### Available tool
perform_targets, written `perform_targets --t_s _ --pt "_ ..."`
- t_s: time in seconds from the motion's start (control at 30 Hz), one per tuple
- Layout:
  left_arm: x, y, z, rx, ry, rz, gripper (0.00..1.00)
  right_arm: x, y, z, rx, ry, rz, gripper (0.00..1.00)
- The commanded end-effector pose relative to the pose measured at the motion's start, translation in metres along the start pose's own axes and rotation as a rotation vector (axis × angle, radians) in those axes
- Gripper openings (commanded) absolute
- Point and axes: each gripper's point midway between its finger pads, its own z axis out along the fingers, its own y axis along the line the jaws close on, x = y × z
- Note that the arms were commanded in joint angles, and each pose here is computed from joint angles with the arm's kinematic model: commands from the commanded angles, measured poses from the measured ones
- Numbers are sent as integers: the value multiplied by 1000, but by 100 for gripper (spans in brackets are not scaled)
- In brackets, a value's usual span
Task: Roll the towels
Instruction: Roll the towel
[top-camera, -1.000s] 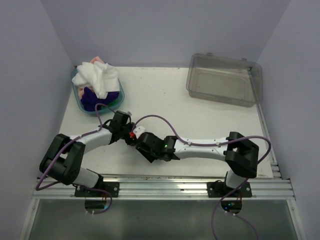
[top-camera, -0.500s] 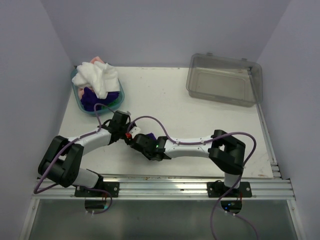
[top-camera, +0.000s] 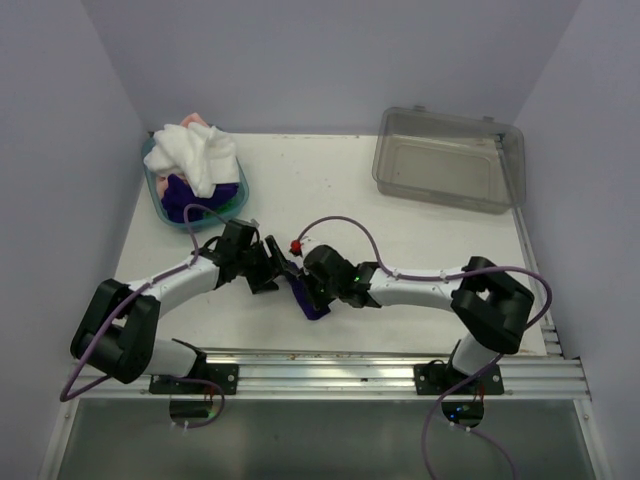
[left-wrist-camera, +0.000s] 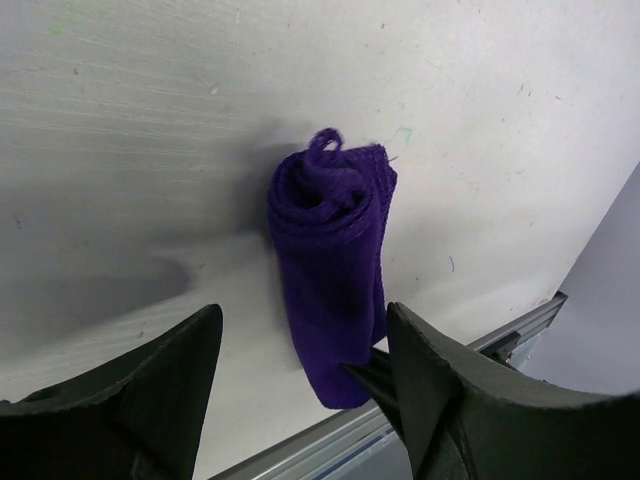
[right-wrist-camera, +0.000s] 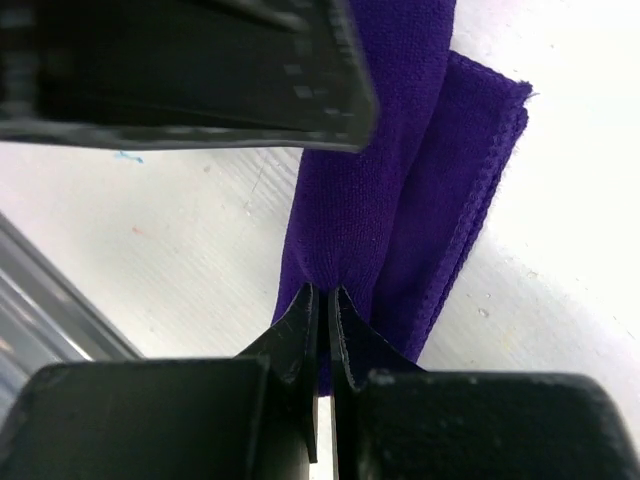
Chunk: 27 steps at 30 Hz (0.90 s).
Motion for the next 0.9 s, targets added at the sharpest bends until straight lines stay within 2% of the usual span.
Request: perform_targets --t_s 0.0,0.23,0.43,0.63,0.87 --pt "-11 -14 -8 31 -42 33 70 -26 22 -11 -228 -89 157 0" --pt "-4 -10 -1 40 -8 44 70 -22 23 -15 -409 -76 338 0" --pt "1 -12 7 67 26 59 69 -16 15 -23 -514 -66 419 0" --pt "6 -15 15 86 53 59 63 -16 11 -27 -611 -68 519 0" --pt "11 -17 18 88 69 68 56 -14 15 -24 -694 -64 562 0"
